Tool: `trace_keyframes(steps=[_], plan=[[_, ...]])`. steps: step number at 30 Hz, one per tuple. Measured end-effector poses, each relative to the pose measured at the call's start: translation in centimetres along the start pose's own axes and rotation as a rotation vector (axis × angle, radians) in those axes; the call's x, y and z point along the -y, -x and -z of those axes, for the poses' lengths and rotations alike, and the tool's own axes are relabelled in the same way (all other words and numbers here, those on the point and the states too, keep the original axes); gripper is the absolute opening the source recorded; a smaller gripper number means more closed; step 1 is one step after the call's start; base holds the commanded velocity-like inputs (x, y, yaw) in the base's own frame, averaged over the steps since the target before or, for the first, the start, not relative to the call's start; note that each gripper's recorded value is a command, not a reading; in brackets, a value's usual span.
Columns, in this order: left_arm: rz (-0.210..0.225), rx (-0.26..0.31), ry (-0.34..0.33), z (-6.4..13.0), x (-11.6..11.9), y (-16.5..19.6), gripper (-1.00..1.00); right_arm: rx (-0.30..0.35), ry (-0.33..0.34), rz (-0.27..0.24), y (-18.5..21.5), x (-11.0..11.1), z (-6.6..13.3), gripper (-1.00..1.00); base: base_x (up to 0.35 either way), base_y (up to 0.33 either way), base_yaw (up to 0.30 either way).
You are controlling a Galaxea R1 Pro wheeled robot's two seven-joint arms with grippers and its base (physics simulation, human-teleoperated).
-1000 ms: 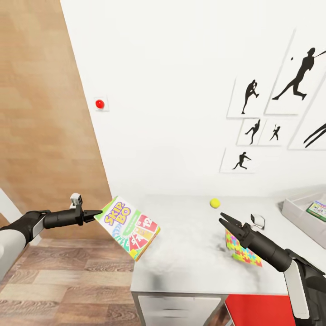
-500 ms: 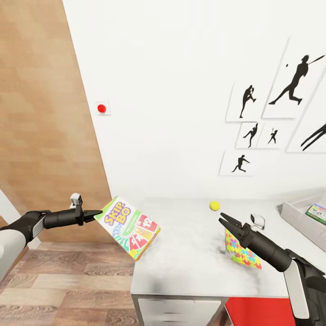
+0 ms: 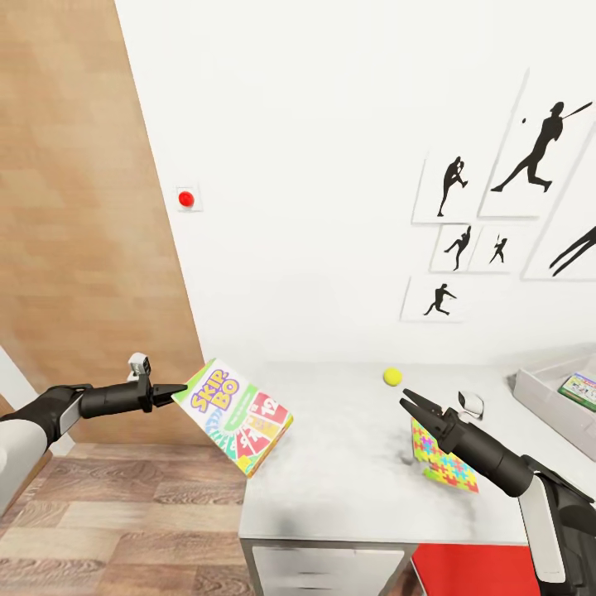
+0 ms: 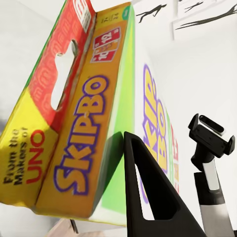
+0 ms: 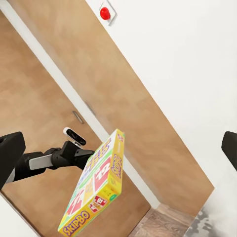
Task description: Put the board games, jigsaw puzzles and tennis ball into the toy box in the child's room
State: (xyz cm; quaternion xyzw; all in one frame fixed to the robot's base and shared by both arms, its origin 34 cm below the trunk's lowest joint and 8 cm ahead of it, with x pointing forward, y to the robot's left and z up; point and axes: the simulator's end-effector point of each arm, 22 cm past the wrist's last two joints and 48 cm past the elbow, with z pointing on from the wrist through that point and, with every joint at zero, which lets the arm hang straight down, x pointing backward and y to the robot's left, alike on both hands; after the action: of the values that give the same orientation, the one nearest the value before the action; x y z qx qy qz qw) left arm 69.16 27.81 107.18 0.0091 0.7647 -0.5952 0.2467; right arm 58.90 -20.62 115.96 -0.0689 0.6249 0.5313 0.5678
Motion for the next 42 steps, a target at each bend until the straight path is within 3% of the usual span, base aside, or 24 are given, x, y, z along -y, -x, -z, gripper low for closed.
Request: trace_keyframes(steps=[8,20,28,32,37,42], plan=[[-0.007,0.002,0.001,0.1,0.0,0.1,-1.0,0.0,-0.001,0.001,0.0,0.0,0.0,1.0,-0.031,-0.039,-0.021],[-0.023,0.004,-0.002,0.5,0.7,0.2,-1.0,0.006,0.006,0.012,0.5,-0.5,0.0,1.0,-0.107,-0.199,-0.199],[-0.083,0.005,-0.003,0.6,1.1,0.1,-1.0,0.009,0.009,-0.004,1.2,-0.9,0.4,1.0,-0.003,-0.015,-0.22],[-0.092,0.015,-0.002,1.1,1.3,0.4,-1.0,0.029,-0.031,-0.055,2.7,-0.3,2.3,1.0,0.0,-0.001,-0.22],[-0.104,0.025,0.002,1.7,1.5,0.7,-1.0,0.11,-0.128,-0.157,5.5,1.6,6.9,1.0,0.0,0.0,-0.176],[-0.107,0.027,0.001,1.8,1.6,0.8,-1.0,0.151,-0.156,-0.177,6.4,2.1,8.4,1.0,0.0,0.0,-0.032]])
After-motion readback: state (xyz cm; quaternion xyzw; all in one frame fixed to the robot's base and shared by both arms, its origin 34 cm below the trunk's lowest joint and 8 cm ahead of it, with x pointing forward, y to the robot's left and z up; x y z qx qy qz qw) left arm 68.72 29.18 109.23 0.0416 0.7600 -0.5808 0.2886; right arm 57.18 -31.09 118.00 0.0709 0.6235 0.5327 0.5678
